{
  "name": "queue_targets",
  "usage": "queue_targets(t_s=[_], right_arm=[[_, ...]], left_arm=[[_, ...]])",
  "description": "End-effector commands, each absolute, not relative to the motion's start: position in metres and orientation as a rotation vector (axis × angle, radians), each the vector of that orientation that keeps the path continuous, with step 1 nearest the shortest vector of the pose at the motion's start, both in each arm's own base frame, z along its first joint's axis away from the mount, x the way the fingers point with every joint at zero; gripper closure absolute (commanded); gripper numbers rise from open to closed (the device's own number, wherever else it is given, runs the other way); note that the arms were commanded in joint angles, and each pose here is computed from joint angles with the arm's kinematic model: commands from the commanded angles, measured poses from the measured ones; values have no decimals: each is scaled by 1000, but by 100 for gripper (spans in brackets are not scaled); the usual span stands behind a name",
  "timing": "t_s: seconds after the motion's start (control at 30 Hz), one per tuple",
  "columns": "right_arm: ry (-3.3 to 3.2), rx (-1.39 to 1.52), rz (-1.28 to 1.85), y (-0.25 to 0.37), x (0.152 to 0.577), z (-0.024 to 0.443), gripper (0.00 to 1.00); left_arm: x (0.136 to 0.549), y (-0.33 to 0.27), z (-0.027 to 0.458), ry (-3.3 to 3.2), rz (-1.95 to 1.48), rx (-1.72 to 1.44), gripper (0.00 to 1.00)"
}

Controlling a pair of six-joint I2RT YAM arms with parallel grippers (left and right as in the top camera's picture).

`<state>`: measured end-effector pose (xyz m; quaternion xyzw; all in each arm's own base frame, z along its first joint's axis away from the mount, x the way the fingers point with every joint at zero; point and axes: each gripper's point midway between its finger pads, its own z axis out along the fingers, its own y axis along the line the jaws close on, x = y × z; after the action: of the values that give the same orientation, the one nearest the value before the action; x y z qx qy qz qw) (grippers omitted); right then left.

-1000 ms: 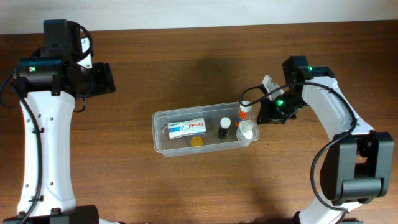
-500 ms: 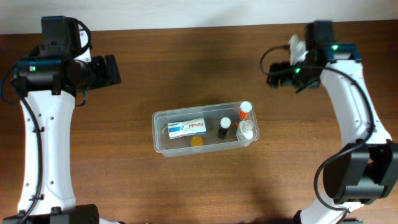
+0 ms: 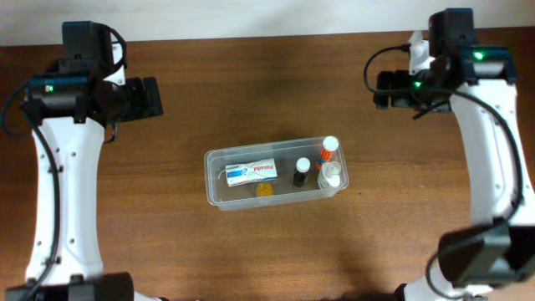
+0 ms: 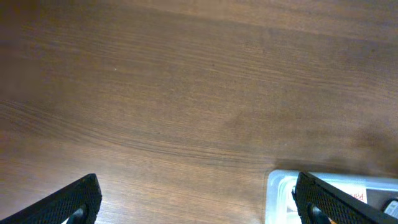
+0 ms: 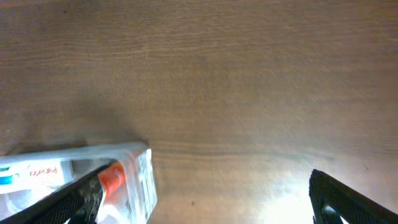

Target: Pack container

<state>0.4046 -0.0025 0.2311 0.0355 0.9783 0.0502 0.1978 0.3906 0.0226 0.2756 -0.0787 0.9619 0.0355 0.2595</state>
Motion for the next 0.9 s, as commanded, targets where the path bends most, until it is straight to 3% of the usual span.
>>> queue_targets(t_s=[0.0, 0.27, 0.5, 0.87], right_arm=[[2627, 131, 91, -8, 378, 276, 2], [2394, 124, 61, -9, 313, 308, 2], [2248, 138, 4, -13, 237, 280, 1], [2271, 140, 3, -11, 197, 249, 2]], left_arm=[[362, 14, 317, 2486, 152, -135, 1], [289, -9, 324, 2251, 88, -72, 1], [225, 1, 290, 2076, 44, -96, 1], [156, 11, 229, 2305, 97, -71, 1]])
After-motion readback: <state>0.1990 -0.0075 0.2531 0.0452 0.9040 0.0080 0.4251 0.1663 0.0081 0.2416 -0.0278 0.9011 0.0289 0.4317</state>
